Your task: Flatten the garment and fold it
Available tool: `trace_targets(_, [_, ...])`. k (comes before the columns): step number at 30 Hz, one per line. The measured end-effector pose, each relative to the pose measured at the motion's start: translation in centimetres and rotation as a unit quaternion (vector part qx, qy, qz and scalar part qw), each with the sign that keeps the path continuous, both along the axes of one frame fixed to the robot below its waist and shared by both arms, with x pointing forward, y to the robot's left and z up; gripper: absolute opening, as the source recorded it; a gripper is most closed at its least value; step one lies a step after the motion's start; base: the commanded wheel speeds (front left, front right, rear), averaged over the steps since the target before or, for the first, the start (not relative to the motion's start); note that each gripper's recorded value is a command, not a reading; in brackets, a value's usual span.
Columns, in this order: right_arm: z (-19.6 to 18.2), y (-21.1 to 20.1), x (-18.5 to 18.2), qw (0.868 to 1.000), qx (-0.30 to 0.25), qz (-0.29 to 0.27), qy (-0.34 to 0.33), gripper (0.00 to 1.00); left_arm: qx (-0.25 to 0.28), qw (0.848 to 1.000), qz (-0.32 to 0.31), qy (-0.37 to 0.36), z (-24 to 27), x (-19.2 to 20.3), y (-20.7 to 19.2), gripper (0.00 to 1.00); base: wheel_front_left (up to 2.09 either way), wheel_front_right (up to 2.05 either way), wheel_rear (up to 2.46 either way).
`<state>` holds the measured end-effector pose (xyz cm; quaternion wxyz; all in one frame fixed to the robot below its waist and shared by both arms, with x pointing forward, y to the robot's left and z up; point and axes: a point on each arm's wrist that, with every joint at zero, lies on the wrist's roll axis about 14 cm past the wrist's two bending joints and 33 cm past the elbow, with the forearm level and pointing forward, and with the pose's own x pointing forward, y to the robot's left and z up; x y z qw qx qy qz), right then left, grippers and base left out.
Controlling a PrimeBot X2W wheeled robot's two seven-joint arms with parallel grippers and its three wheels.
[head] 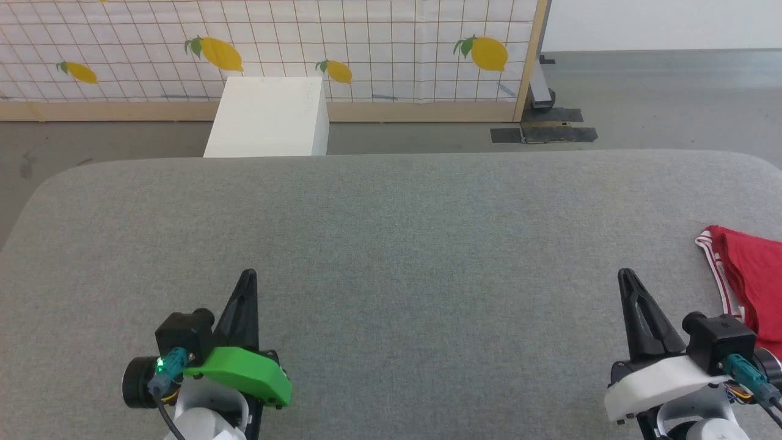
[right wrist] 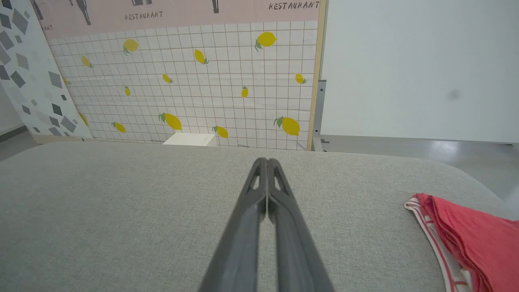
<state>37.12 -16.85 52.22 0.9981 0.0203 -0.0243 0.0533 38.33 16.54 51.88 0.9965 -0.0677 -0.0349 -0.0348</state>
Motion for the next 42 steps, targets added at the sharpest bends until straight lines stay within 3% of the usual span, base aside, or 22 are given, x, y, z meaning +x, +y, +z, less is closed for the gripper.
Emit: trace_targets(42, [-0.09, 0.35, -0.17, 1.0, -0.019, 0.006, 0.016, 0.0, 0.047, 0.999, 0.014, 0.012, 0.69, -0.25, 0.5, 0.0, 0.0, 0.0, 0.0])
